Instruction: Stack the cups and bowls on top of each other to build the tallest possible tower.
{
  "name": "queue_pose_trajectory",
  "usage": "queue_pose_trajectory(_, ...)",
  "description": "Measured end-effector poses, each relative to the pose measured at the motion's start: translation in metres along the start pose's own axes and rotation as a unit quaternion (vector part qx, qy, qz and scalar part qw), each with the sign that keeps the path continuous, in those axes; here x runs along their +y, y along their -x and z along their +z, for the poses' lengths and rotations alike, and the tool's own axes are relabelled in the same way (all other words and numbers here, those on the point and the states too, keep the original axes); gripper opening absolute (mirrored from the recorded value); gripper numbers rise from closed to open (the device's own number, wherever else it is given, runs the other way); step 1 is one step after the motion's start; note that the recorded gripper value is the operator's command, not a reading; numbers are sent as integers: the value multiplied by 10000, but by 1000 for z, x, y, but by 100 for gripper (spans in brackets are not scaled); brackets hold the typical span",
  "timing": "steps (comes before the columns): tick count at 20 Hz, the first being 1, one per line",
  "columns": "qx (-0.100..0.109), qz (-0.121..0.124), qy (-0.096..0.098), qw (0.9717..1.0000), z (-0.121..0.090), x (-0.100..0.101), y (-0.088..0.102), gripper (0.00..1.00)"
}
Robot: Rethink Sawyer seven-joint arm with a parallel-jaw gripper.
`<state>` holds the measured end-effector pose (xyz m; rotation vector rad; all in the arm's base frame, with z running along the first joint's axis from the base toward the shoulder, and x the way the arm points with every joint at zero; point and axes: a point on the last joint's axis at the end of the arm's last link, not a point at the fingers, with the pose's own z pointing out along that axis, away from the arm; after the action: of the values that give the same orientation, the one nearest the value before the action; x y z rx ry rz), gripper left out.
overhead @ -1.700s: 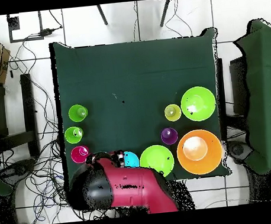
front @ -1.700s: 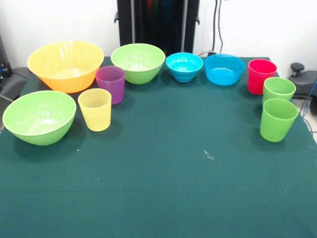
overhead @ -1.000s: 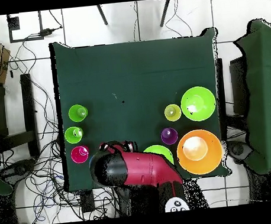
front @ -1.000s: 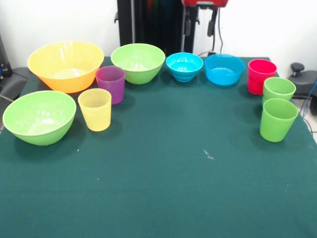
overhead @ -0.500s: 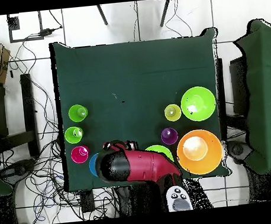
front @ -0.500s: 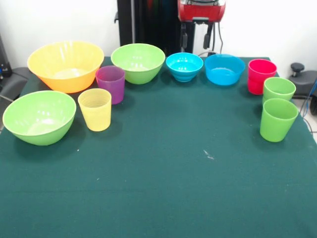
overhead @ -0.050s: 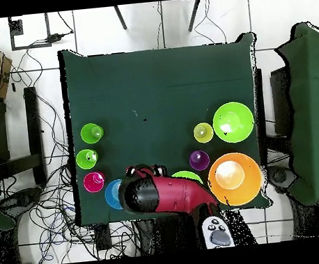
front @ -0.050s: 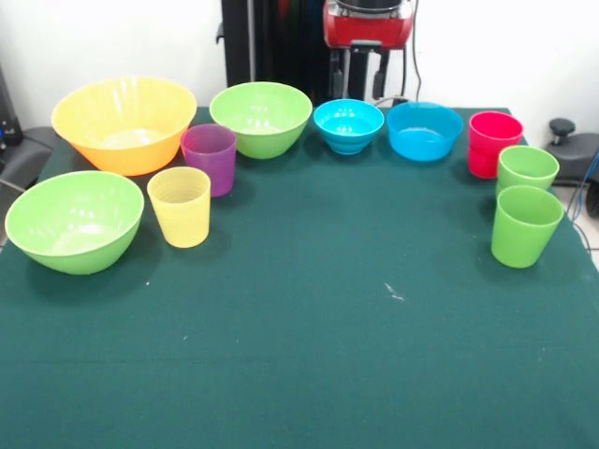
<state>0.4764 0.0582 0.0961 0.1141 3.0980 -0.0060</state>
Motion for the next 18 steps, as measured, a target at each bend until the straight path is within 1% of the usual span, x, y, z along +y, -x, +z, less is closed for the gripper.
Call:
queue_pose_trajectory(13, 8, 6, -55, 10000, -1, -23, -5, 100)
queue_pose_trajectory(18, -24, 6, -88, 10000, -6, -31, -8, 100)
